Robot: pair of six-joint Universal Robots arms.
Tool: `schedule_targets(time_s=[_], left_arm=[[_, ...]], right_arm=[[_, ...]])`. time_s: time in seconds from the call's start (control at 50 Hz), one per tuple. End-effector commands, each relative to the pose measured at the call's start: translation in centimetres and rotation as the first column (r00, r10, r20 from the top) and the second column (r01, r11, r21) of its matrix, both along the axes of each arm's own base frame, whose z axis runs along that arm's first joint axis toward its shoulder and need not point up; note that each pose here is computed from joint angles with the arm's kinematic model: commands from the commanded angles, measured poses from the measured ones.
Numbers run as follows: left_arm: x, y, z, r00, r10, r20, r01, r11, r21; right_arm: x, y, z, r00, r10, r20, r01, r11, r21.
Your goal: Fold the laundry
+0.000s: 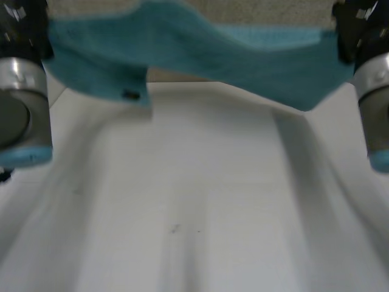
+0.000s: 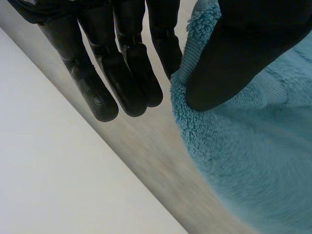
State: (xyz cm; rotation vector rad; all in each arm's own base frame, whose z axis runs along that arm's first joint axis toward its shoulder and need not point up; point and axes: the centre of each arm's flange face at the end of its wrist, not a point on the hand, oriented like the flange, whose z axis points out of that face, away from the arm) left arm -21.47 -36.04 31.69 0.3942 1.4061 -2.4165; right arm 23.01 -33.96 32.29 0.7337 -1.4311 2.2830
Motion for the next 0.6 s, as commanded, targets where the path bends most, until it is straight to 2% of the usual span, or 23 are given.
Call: schedule_targets(time_s=[0.02, 0.06, 0.18, 0.28, 0.32, 0.34, 0.38, 0.42, 0.44, 0.48, 0.5, 0.52, 0.54, 0.56, 0.58, 0.6], left_arm=[[0.5, 2.6, -9.5, 0.998, -0.041, -0.038, 0.05, 0.96, 0.275], [0.4, 3.1, -11.0, 0.998, -0.048, -0.027, 0.054, 0.949, 0.31], [0.6, 4.7, -13.4, 0.999, -0.053, -0.007, 0.051, 0.919, 0.391], [1.2, 6.3, -13.6, 0.999, -0.046, 0.012, 0.036, 0.892, 0.451], [1.9, 8.0, -12.9, 0.999, -0.039, 0.037, 0.014, 0.858, 0.514], [1.9, 8.0, -12.9, 0.999, -0.039, 0.038, 0.014, 0.858, 0.514], [2.3, 8.9, -12.1, 0.998, -0.038, 0.048, 0.006, 0.841, 0.542], [3.5, 10.6, -11.2, 0.997, -0.017, 0.072, -0.032, 0.779, 0.626], [3.6, 10.6, -11.2, 0.997, -0.017, 0.072, -0.032, 0.778, 0.627], [5.0, 12.2, -10.8, 0.995, 0.014, 0.094, -0.077, 0.697, 0.713], [5.0, 12.2, -10.8, 0.995, 0.014, 0.094, -0.077, 0.696, 0.713], [5.6, 12.9, -10.6, 0.994, 0.025, 0.105, -0.095, 0.659, 0.746], [5.6, 12.9, -10.6, 0.994, 0.025, 0.105, -0.095, 0.659, 0.746], [5.9, 13.4, -10.6, 0.993, 0.028, 0.112, -0.105, 0.631, 0.769], [6.1, 13.8, -10.6, 0.992, 0.027, 0.119, -0.111, 0.609, 0.786], [6.2, 13.8, -10.6, 0.992, 0.027, 0.119, -0.111, 0.609, 0.786]], right_arm=[[-1.1, 1.1, -9.0, 0.993, 0.084, -0.085, -0.059, 0.963, 0.263], [-1.8, 1.3, -11.7, 0.99, 0.101, -0.096, -0.061, 0.933, 0.354], [-2.5, 1.8, -12.6, 0.99, 0.094, -0.105, -0.046, 0.919, 0.392], [-3.5, 3.5, -10.1, 0.99, 0.077, -0.114, -0.022, 0.905, 0.425], [-4.7, 4.9, -8.6, 0.991, 0.061, -0.123, 0.005, 0.879, 0.478], [-4.7, 4.9, -8.6, 0.991, 0.061, -0.123, 0.005, 0.878, 0.478], [-5.9, 6.5, -7.5, 0.988, 0.05, -0.144, 0.038, 0.834, 0.551], [-6.8, 7.3, -6.9, 0.984, 0.04, -0.171, 0.068, 0.811, 0.581], [-6.8, 7.3, -6.9, 0.984, 0.04, -0.172, 0.069, 0.811, 0.581], [-8.8, 8.6, -6.6, 0.96, 0.041, -0.279, 0.154, 0.753, 0.64], [-8.8, 8.6, -6.6, 0.959, 0.041, -0.279, 0.154, 0.753, 0.64], [-9.6, 9.3, -7.0, 0.939, 0.061, -0.339, 0.195, 0.717, 0.669], [-10.3, 9.9, -7.6, 0.917, 0.092, -0.389, 0.227, 0.68, 0.697], [-10.3, 9.9, -7.6, 0.916, 0.092, -0.389, 0.228, 0.679, 0.698], [-10.8, 10.5, -8.1, 0.897, 0.122, -0.424, 0.252, 0.647, 0.72], [-10.8, 10.5, -8.1, 0.897, 0.122, -0.424, 0.252, 0.647, 0.72]])
